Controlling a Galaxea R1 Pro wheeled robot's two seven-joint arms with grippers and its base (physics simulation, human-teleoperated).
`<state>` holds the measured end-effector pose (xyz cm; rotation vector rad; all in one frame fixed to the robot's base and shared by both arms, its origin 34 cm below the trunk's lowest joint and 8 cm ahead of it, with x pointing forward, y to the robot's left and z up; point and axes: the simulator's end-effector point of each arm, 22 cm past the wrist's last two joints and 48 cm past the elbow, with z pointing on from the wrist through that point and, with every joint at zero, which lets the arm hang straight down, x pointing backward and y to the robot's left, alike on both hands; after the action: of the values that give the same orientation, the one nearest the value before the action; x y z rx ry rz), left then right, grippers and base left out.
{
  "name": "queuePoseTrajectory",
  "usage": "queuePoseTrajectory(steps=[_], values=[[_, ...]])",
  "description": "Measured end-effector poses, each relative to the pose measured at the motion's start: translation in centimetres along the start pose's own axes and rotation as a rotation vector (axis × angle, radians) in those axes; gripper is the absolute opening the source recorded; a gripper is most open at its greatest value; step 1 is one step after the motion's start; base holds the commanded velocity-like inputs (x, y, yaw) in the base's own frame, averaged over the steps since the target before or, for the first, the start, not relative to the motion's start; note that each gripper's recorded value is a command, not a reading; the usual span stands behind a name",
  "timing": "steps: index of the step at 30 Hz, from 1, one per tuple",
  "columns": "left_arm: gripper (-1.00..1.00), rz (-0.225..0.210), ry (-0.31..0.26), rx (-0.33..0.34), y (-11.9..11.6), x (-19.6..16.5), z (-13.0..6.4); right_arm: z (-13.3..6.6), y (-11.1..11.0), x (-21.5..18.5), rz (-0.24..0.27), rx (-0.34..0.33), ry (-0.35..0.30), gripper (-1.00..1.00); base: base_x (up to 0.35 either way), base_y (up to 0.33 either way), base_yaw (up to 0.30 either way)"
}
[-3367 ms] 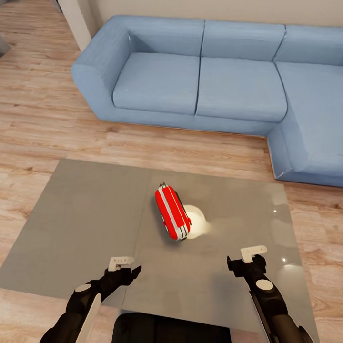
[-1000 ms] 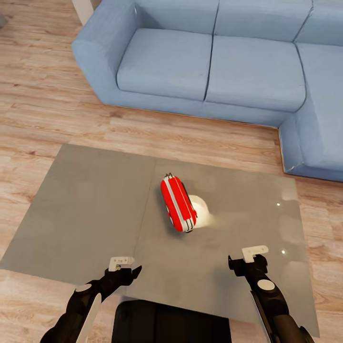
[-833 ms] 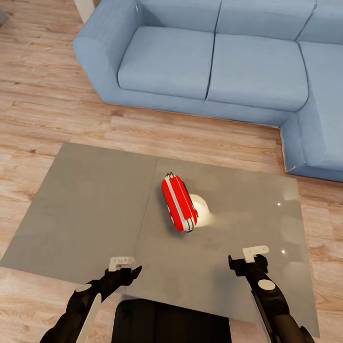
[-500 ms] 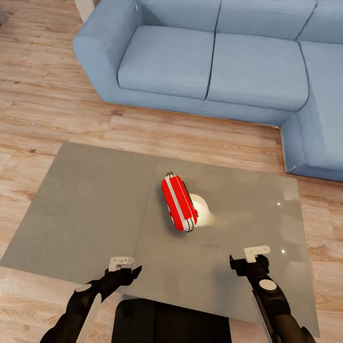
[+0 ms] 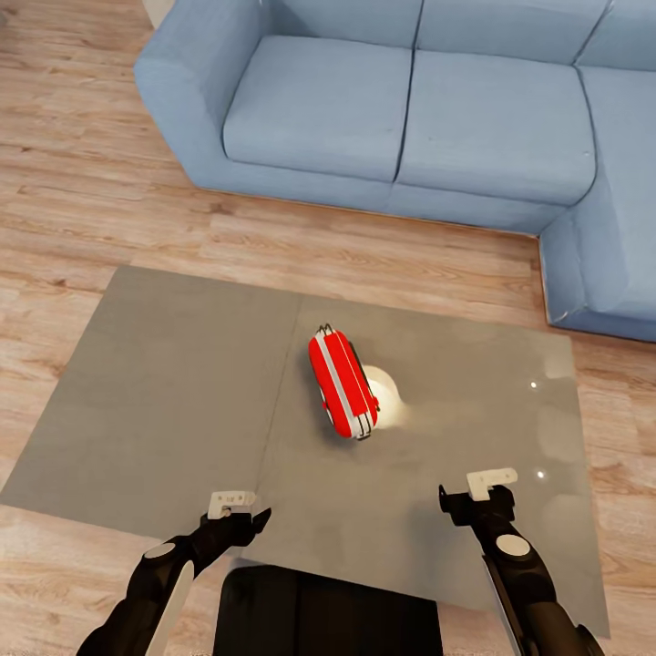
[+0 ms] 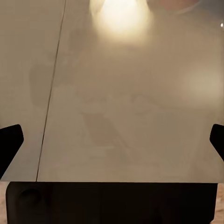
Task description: Turn on the radio receiver that's on the table in the living room.
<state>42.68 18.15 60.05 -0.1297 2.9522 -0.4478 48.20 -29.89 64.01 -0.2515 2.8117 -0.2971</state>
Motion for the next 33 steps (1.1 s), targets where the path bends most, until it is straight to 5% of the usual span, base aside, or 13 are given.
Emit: queuePoseTrajectory(steps=[33], values=[[1.0, -0.003, 0.007, 0.001, -0.05, 0.33, 0.2, 0.04, -0.35, 0.1, 0.007, 0.001, 0.007, 1.0, 0.0, 0.0, 0.0]])
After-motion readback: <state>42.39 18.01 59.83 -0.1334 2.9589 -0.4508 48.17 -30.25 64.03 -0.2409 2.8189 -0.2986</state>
